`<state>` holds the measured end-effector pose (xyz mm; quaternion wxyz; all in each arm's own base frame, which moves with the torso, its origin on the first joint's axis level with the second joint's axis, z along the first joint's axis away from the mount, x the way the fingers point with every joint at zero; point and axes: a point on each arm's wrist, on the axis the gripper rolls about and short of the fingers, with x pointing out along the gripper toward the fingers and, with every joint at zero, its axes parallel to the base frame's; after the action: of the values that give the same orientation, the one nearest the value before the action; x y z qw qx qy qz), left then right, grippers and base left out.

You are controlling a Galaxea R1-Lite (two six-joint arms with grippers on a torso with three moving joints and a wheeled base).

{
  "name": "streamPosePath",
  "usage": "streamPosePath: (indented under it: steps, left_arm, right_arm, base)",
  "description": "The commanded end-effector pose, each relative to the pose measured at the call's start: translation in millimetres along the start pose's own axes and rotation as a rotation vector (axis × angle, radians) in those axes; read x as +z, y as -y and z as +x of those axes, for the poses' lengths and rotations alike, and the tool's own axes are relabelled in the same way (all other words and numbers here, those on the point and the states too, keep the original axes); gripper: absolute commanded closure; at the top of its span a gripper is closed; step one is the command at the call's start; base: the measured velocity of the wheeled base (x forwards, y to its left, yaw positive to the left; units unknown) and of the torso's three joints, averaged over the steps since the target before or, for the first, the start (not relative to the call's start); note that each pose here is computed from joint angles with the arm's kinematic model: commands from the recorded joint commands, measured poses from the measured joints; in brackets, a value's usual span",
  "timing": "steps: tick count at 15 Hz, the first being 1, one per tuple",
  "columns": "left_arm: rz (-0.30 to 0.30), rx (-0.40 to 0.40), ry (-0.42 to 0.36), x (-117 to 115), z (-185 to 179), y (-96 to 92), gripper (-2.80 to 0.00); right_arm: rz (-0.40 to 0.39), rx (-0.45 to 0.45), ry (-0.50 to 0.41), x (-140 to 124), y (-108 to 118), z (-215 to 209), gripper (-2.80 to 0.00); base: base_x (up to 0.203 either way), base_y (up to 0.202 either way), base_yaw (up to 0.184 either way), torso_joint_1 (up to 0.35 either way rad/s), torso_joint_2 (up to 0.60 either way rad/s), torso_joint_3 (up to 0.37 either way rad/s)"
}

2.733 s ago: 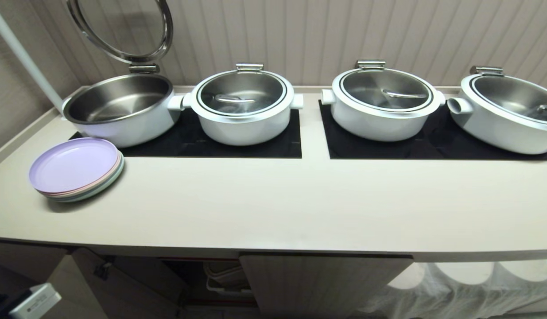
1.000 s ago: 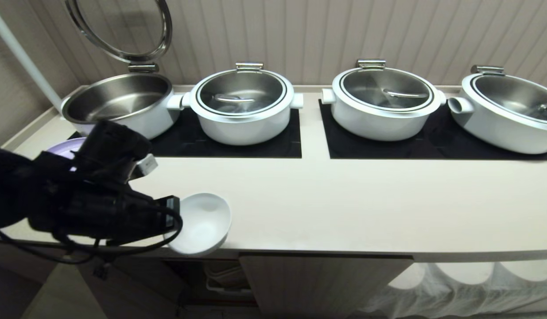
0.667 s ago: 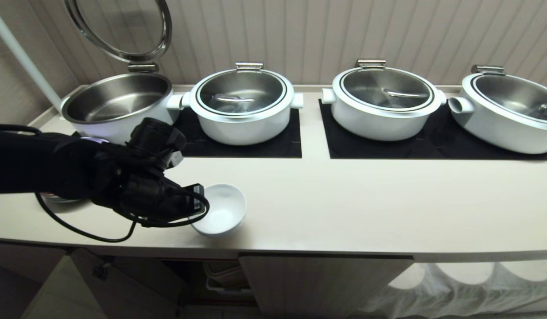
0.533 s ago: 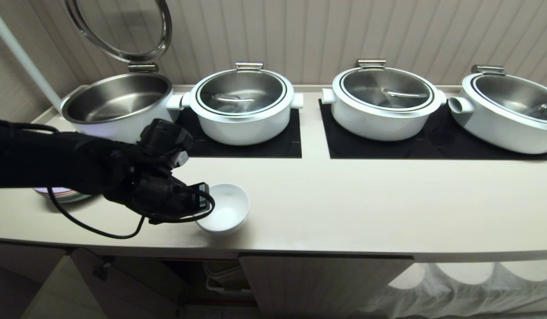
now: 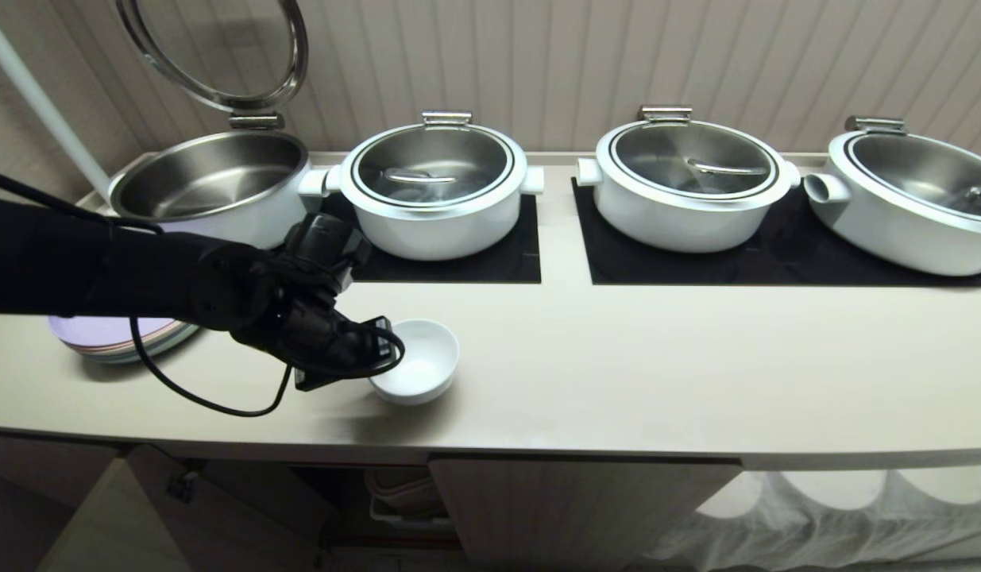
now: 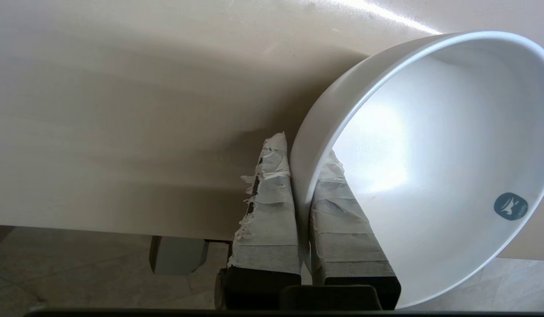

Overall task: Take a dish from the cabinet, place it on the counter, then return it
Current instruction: Place it on the table

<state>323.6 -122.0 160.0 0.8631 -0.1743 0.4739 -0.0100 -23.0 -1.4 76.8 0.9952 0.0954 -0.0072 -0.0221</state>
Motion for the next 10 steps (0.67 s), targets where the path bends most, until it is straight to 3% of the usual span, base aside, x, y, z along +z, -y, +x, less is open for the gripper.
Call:
streamPosePath:
  steps: [1, 10]
  left_arm:
    - [-0.004, 0.002, -0.007, 1.0, 4.8, 1.4, 0.00]
    - [-0.003, 0.010, -0.016, 0.7, 11.0, 1.4, 0.00]
  right_arm:
    - [0.001, 0.001, -0.001, -0.1, 0.0, 0.0, 0.00]
    - [0.001, 0.000, 0.001, 0.0, 0.0, 0.0, 0.00]
  base:
    - [0.000, 0.000, 0.000, 0.000, 0.00, 0.000]
    - [0.000, 0.000, 0.000, 0.000, 0.00, 0.000]
